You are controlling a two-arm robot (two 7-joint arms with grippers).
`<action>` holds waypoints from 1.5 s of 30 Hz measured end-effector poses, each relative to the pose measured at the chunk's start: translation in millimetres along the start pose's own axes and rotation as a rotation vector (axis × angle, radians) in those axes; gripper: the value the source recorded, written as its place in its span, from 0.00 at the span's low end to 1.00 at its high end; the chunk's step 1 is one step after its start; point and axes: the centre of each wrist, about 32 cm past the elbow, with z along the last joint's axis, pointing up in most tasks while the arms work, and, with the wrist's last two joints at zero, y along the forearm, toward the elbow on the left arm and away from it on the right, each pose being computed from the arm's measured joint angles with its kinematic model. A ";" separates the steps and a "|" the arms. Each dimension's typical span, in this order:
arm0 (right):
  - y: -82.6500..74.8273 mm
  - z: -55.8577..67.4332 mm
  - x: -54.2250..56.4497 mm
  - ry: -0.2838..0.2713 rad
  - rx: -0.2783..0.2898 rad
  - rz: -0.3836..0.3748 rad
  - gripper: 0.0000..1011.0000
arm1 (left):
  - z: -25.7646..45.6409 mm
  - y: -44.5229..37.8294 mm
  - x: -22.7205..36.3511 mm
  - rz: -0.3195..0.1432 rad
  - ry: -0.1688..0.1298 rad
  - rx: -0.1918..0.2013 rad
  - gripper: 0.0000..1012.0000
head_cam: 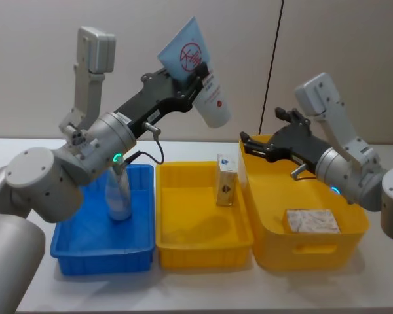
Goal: Bimanual collaborative sorting of washing and personal care products
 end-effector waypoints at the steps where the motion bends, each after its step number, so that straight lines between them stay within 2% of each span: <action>1: 0.7 1.0 0.2 -0.003 0.006 0.013 0.99 | -0.1 -0.8 -0.1 -0.003 0.001 -0.001 0.26; 11: 10.1 9.5 -0.7 -0.044 0.059 0.161 0.99 | -1.1 -6.1 -3.2 -0.021 0.002 -0.003 0.26; 25: 27.6 31.7 -2.0 -0.121 0.144 0.364 0.99 | 0.2 -7.4 -8.7 -0.033 -0.006 0.000 0.26; 36: 34.1 46.3 -6.0 -0.175 0.170 0.396 0.99 | 1.2 -5.4 -11.7 -0.032 -0.006 0.006 0.26; 42: 36.9 51.1 -9.0 -0.166 0.171 0.390 0.99 | 0.4 -3.2 -13.4 -0.027 -0.005 0.013 0.26; 45: 38.0 53.0 -10.1 -0.156 0.170 0.386 0.94 | 0.1 -1.1 -14.0 -0.022 -0.005 0.017 0.26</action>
